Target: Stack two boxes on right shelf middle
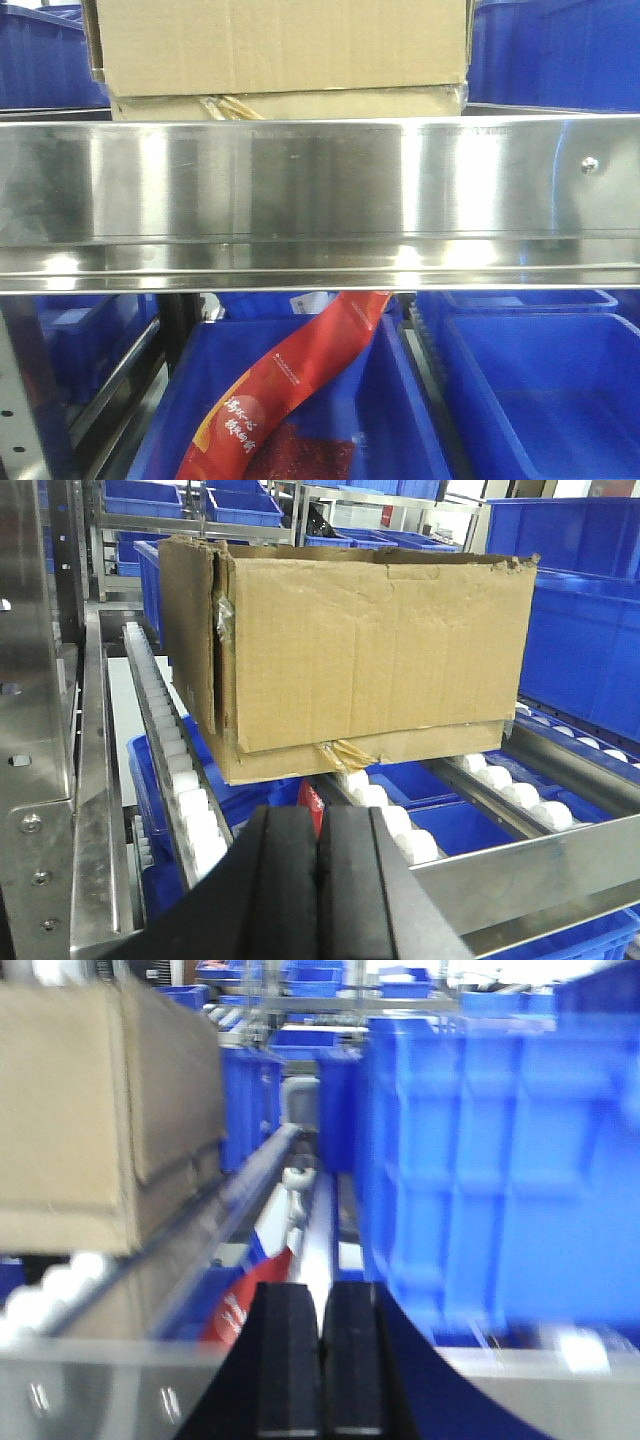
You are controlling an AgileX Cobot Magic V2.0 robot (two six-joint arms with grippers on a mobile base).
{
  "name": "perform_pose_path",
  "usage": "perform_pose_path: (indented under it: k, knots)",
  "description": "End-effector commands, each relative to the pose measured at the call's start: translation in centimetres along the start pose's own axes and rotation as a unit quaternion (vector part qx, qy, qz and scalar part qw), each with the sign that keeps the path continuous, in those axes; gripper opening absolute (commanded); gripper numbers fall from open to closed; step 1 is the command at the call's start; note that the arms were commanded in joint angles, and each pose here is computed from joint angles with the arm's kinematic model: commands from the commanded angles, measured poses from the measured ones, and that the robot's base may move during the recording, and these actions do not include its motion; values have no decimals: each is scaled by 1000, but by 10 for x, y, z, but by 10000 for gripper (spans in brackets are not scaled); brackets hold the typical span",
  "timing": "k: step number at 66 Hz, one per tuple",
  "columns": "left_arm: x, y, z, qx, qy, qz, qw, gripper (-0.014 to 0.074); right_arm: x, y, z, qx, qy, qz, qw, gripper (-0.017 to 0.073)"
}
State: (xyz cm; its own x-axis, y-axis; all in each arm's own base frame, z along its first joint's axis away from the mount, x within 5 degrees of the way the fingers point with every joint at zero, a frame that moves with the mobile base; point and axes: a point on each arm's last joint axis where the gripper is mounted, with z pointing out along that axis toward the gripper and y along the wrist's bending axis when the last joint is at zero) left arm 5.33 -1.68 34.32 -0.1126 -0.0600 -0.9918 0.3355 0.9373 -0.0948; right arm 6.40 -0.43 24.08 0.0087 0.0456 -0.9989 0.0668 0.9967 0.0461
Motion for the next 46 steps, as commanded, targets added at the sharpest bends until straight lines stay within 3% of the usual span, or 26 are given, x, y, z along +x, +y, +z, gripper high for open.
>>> perform_pose_path:
  k: [1, 8, 46]
  knots:
    - [-1, 0, -1, 1, -11, 2, 1000, -91, 15, -1, -5, 3, -16, -2, 1000, -169]
    - [-1, 0, -1, 1, -11, 2, 1000, -91, 32, -2, -8, 3, -19, -2, 1000, -169]
    - [-1, 0, -1, 1, -12, 2, 1000, -91, 31, -2, -8, 4, -22, -1, 1000, -169]
